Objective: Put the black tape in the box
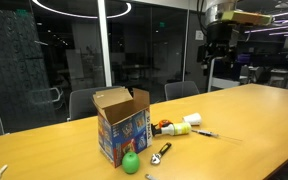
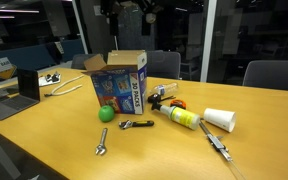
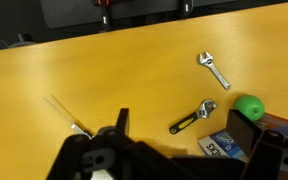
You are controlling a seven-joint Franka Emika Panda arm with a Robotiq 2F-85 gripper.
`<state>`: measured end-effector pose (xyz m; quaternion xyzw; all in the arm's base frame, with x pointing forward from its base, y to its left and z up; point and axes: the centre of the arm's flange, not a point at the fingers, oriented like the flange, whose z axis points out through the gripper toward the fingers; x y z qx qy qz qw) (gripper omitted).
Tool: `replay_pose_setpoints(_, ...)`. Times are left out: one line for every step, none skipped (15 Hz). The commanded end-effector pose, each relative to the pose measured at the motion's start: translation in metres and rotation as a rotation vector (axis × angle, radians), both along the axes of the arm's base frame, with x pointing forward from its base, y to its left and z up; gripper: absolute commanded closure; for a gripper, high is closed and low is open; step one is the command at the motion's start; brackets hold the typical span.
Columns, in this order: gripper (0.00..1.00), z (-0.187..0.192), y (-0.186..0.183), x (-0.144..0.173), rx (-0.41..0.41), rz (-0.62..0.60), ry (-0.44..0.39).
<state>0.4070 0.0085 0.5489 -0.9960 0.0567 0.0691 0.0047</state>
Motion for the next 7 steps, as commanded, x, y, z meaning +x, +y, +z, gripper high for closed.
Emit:
replay_pose_setpoints(0.00, -0.0001, -0.0002, -0.0021, 0.000, -0.002, -0.001)
replay_pose_setpoints(0.00, -0.0003, -0.0003, -0.0031, 0.000, -0.002, -0.001)
replay_pose_setpoints(0.00, -0.0005, -0.0003, -0.0032, 0.000, -0.003, 0.000)
replay_pose_setpoints(0.00, -0.0007, -0.0003, -0.0032, -0.001, -0.003, 0.000)
replay_pose_setpoints(0.00, -0.0009, -0.0003, -0.0032, -0.001, -0.003, 0.001)
replay_pose_setpoints(0.00, -0.0010, -0.0004, -0.0033, -0.001, -0.004, 0.001)
replay_pose_setpoints(0.00, -0.0010, -0.0004, -0.0033, -0.001, -0.004, 0.001)
